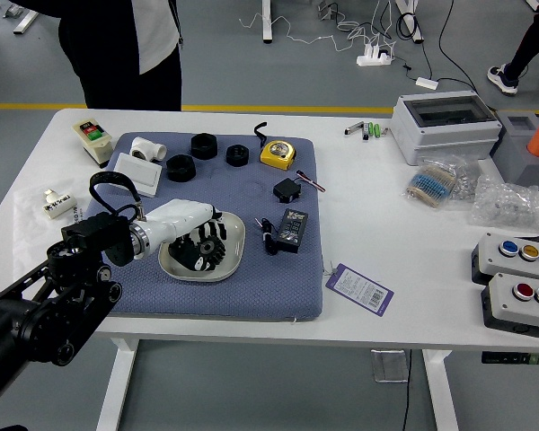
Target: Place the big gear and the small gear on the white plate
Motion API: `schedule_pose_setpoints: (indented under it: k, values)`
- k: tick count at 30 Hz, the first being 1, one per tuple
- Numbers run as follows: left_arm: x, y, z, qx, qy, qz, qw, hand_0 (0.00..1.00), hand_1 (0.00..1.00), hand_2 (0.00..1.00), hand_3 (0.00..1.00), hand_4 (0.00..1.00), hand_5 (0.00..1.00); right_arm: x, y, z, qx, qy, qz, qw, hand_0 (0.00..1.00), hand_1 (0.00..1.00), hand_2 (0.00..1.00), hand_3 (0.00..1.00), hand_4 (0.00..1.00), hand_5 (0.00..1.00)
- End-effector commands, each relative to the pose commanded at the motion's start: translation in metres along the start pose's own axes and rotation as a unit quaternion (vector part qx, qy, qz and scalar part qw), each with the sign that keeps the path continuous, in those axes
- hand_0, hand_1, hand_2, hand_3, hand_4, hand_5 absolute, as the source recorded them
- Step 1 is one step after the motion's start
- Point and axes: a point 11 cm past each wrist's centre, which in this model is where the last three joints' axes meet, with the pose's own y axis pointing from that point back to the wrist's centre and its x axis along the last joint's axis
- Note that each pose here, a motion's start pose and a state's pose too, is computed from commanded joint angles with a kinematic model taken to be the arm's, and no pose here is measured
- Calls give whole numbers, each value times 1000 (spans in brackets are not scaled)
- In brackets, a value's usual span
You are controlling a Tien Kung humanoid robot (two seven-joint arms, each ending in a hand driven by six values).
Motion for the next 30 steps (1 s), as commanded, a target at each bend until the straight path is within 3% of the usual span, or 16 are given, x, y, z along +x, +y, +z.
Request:
schedule_pose_setpoints:
  k: [10,24,30]
  values:
    - [-1,0,0,-3,1,3,1000,417,555,636,676,856,69,2,0,2,-2,3,2,1000,660,675,739,567,790,675]
    - [21,2,11,-38,-1,71,997,416,554,655,684,859,76,1,0,0,0,0,1,1000,660,675,739,567,791,675]
    - [37,8,11,-47,2,118,992,421,564,663,685,862,80,0,0,-1,1,0,0,1000,661,676,739,566,791,676]
